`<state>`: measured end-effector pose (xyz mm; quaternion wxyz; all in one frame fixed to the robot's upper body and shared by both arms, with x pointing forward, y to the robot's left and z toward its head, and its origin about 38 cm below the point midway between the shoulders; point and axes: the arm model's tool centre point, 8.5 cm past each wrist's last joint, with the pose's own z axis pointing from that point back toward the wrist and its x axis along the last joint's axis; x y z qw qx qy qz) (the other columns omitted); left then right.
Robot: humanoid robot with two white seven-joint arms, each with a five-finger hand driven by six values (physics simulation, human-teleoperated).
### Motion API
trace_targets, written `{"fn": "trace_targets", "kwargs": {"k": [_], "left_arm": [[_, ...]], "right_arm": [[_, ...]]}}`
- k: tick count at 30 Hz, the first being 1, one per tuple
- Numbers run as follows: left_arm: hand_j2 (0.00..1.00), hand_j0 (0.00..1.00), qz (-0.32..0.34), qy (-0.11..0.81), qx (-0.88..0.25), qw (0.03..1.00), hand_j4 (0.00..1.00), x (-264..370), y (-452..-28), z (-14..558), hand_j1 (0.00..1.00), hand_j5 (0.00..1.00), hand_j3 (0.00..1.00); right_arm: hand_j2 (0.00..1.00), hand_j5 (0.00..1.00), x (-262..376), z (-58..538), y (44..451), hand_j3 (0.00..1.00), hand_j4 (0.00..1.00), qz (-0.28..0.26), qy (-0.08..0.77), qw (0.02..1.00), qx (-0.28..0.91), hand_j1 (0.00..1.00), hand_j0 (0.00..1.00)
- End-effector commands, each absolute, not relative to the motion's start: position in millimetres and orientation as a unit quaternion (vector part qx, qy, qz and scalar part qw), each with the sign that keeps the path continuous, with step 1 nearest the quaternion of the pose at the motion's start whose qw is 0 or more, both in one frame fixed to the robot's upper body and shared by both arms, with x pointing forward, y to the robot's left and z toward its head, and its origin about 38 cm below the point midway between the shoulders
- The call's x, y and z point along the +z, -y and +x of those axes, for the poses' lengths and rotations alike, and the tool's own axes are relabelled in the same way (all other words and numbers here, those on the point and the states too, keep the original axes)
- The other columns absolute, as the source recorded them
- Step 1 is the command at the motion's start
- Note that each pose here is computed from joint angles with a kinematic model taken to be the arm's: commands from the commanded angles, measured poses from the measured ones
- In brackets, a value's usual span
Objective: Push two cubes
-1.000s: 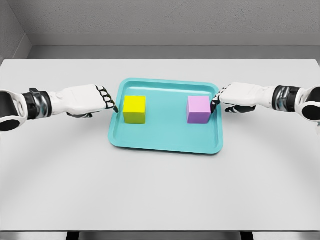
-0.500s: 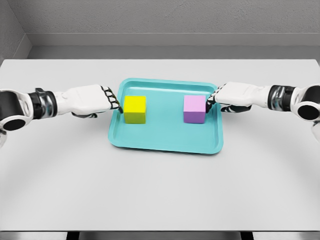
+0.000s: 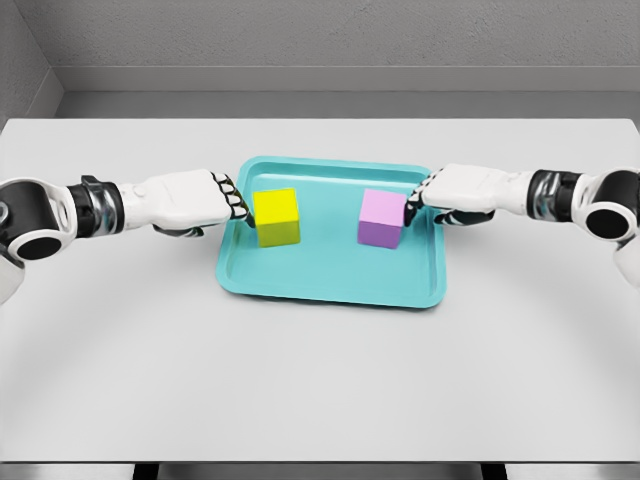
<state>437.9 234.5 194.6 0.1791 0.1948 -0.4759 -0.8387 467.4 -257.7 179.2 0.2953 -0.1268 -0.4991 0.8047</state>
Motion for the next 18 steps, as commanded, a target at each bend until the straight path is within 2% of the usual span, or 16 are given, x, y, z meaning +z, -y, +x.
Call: {"fn": "trace_targets", "kwargs": {"k": [1, 18], "left_arm": [[0.79, 0.79, 0.194, 0.476, -0.838, 0.181, 0.79, 195, -235, 438, 0.79, 0.79, 0.79], [0.78, 0.78, 0.182, 0.487, -0.837, 0.171, 0.78, 195, -212, 439, 0.78, 0.78, 0.78]], "right_arm": [[0.6, 0.6, 179, 467, 252, 0.6, 0.6, -0.123, 0.504, 0.294, 0.803, 0.6, 0.6], [0.6, 0.6, 175, 477, 249, 0.6, 0.6, -0.123, 0.504, 0.305, 0.799, 0.6, 0.6]]}}
